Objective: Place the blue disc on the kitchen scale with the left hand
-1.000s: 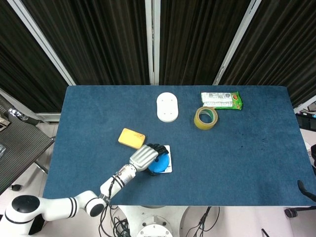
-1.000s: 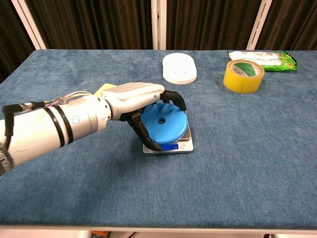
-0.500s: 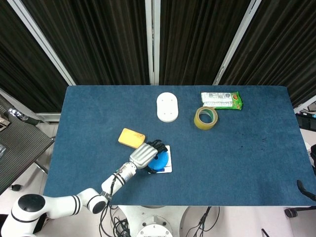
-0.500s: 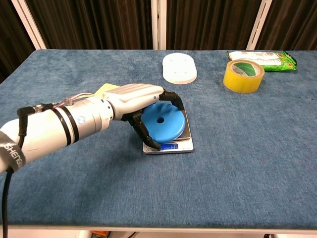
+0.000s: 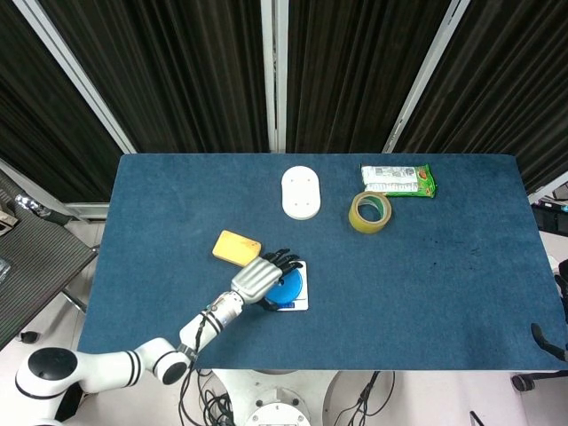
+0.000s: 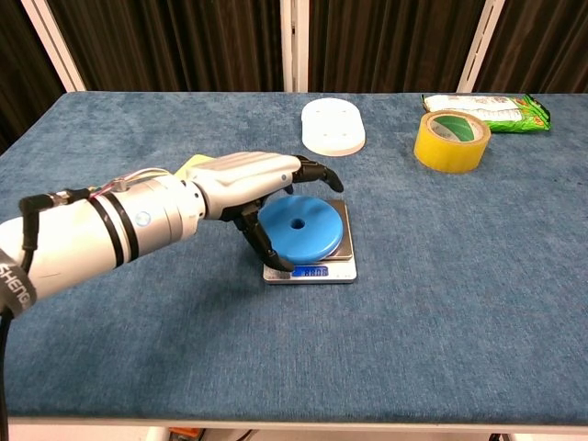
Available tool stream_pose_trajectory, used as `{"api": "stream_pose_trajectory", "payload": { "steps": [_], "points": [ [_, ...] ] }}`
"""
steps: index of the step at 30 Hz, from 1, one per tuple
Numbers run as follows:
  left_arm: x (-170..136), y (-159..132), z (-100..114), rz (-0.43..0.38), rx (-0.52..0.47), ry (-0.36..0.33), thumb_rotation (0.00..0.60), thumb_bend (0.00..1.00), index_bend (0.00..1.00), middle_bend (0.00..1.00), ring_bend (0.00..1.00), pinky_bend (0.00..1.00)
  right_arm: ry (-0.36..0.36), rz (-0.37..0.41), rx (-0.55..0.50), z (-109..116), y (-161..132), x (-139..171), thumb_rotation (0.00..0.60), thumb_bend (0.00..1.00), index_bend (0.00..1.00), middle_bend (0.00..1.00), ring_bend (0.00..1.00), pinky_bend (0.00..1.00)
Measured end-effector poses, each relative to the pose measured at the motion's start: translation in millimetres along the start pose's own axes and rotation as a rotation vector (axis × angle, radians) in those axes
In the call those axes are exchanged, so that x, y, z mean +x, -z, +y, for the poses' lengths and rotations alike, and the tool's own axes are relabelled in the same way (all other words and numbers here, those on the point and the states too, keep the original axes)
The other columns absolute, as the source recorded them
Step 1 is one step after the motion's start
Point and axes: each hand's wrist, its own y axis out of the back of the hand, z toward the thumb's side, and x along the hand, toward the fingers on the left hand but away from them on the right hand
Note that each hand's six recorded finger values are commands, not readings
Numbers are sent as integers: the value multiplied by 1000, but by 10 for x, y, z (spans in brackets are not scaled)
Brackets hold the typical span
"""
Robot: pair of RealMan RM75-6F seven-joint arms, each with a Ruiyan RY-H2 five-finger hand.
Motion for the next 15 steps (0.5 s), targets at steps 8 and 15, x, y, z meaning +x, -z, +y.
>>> {"api": "stream_pose_trajectory", "payload": {
  "steps": [8,15],
  "points": [
    [-154,-43,152,-13,-10,-31,600,113,136,63,0,180,4,7,-4,14,-21,7,600,231,0,0,0,0],
    [-672,164,417,45,23,-118,600,112,136,68,0,147,8,21,-5,13,-53,31,600,231,0,0,0,0]
  ]
}}
